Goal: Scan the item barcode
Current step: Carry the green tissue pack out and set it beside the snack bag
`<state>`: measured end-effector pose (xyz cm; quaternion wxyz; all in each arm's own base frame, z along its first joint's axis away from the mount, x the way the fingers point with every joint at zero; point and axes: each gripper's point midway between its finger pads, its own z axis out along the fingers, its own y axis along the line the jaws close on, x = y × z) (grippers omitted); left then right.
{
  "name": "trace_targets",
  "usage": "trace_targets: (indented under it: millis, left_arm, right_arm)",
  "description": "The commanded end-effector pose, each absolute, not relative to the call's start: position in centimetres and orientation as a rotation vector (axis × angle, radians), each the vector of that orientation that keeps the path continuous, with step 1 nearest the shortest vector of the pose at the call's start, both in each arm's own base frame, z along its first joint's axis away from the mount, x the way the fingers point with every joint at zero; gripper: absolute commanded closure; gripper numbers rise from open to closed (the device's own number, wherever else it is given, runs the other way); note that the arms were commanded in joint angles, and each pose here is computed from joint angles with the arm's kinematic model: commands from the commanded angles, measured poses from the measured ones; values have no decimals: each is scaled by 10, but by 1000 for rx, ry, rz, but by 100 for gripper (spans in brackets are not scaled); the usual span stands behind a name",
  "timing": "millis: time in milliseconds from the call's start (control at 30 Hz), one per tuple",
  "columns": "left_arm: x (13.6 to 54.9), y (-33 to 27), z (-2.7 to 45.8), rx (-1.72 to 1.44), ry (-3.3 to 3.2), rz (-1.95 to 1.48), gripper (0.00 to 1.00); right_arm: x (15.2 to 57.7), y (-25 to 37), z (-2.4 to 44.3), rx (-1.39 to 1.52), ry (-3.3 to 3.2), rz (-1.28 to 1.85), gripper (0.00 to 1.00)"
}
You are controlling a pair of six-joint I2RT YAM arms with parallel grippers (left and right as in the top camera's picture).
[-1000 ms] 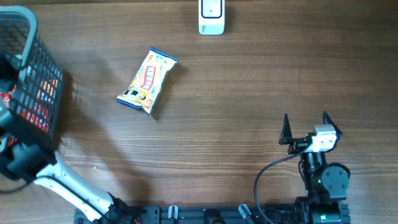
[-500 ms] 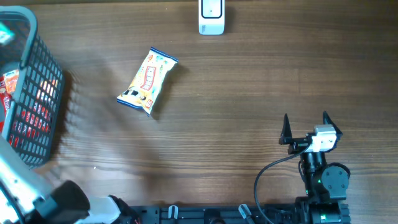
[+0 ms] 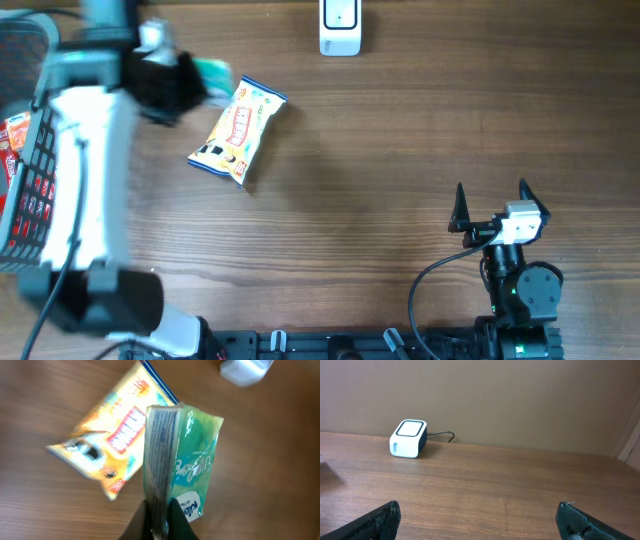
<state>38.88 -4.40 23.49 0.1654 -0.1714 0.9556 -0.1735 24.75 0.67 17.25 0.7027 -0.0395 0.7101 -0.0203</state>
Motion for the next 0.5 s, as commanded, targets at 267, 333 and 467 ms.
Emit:
trace_targets:
  millis: [267,333,467]
  left_arm:
    - [407,-150,86,-205,2991,-498,96]
    - [407,-154,68,-214,3023,-491,96]
    - [402,-157,42,-217,3088,-469,96]
  right_arm:
    - [247,6,174,-94,1571,-55,0]
    - [247,6,174,-94,1571,-55,0]
    - [247,6,174,-94,1571,-56,0]
